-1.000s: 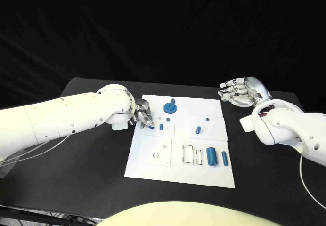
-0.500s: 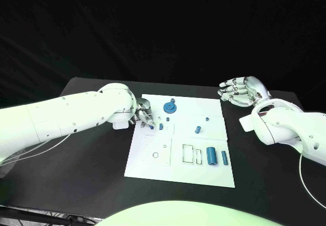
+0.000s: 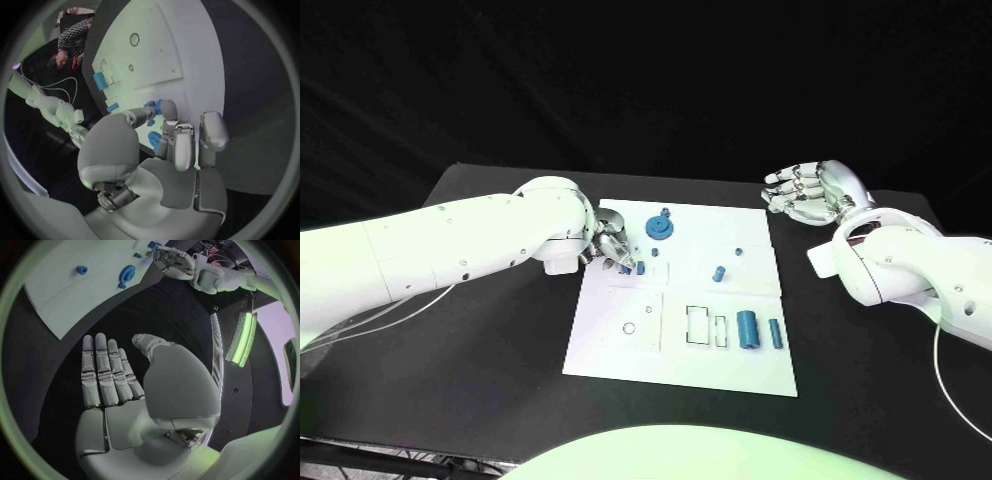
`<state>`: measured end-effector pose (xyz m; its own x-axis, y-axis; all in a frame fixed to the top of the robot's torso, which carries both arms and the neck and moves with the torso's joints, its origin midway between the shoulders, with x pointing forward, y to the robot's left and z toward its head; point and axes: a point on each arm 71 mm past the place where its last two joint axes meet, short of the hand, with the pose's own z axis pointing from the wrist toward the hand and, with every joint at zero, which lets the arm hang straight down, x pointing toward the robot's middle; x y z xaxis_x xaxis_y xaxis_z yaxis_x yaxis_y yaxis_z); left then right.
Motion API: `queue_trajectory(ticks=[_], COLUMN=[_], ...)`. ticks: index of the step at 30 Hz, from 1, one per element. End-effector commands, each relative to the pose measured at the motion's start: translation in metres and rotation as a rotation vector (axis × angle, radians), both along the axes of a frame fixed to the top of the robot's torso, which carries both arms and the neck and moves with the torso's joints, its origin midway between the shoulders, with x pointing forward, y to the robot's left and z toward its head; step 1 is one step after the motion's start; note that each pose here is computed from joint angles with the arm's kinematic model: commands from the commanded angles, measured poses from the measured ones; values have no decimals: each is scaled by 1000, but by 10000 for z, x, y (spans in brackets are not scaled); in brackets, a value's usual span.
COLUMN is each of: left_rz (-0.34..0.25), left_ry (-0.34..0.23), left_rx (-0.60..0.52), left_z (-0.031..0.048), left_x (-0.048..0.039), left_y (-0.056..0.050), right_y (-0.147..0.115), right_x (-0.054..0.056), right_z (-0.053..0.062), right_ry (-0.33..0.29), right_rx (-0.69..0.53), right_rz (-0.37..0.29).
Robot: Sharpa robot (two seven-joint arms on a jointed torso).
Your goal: Assemble the parts on the task board
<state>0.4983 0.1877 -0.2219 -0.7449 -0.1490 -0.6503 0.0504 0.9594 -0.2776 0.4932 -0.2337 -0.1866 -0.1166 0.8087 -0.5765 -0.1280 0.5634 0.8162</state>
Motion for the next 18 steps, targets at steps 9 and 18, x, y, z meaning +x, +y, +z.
queue_trajectory(ticks=[9, 18], left_rz=[-13, 1], left_ry=[19, -9], left_rx=[39, 47], left_z=[-78, -65], left_x=[-16, -5], left_y=[41, 87], right_y=[19, 19], right_x=[-3, -4], right_z=[2, 2], right_ry=[-6, -7], right_rx=[-3, -3], right_rz=[19, 19])
